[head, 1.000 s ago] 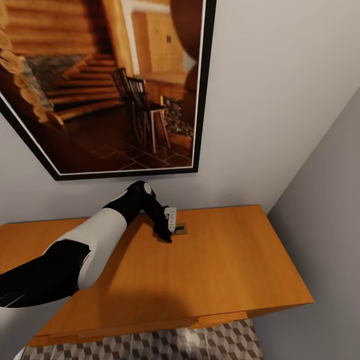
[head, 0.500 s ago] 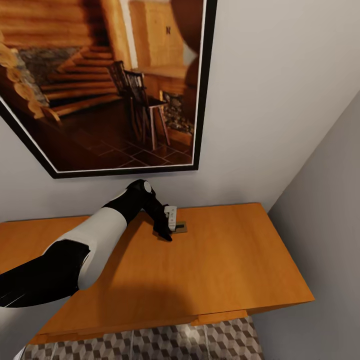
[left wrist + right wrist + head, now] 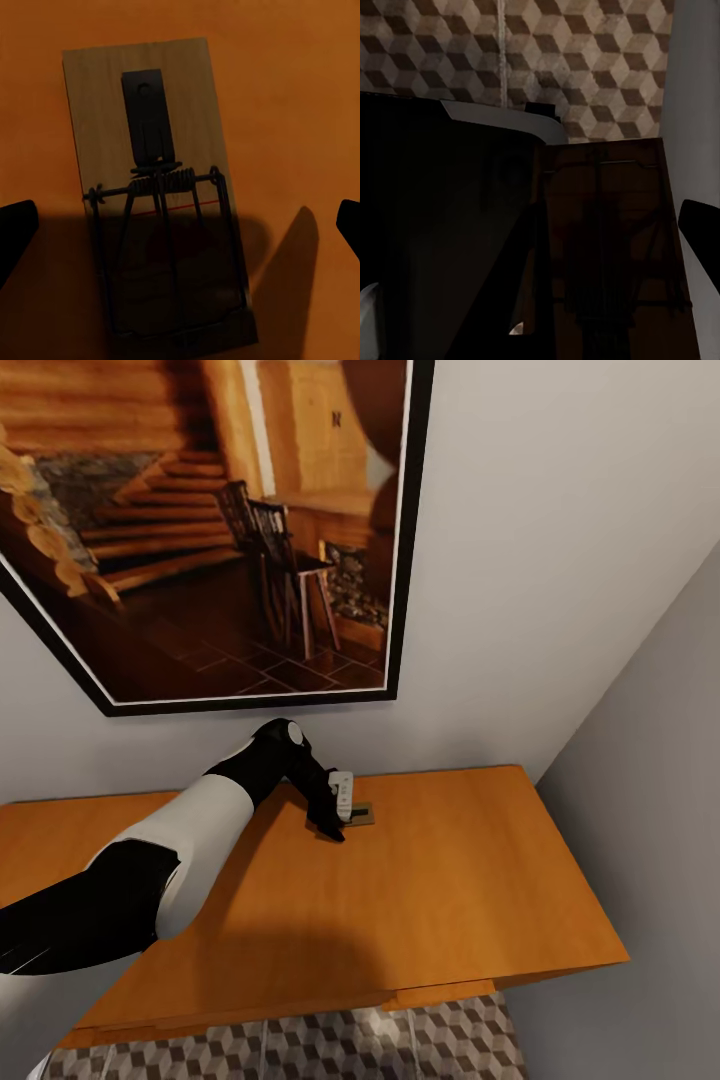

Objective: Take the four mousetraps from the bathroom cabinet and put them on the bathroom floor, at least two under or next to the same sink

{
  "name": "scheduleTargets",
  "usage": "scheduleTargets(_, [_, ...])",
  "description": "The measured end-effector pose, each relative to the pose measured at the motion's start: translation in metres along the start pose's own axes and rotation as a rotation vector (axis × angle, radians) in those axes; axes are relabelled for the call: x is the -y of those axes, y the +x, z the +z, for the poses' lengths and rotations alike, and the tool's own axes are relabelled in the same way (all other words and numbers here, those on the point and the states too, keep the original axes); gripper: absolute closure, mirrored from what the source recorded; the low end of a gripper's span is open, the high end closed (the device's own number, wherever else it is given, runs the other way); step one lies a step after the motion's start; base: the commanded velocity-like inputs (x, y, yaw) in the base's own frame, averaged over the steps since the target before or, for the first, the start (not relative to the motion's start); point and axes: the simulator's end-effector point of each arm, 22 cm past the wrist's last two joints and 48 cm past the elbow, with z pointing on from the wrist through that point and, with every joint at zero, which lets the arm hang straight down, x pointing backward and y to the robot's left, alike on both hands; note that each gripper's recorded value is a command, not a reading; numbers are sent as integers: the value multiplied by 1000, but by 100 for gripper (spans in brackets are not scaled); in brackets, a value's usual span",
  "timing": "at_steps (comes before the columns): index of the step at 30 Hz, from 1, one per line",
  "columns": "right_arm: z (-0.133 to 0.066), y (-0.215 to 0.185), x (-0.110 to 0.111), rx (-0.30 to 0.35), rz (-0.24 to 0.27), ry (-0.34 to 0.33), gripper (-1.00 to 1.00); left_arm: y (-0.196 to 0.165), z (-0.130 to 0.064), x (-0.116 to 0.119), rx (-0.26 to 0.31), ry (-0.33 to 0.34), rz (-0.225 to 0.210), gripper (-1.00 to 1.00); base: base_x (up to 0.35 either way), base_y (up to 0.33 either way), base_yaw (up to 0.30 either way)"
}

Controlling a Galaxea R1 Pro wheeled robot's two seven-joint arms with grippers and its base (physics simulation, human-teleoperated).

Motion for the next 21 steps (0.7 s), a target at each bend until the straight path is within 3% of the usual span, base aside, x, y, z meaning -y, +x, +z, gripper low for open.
scheduleTargets(8, [0,0,0,0,0,0,100,0,0,0,0,0,0,-100,0,0,0])
scheduleTargets(9, [0,0,0,0,0,0,100,0,0,0,0,0,0,100,0,0,0])
scheduleTargets(21, [0,0,0,0,-1,-1,100,-1,0,1,8,5,-9,100,0,0,0])
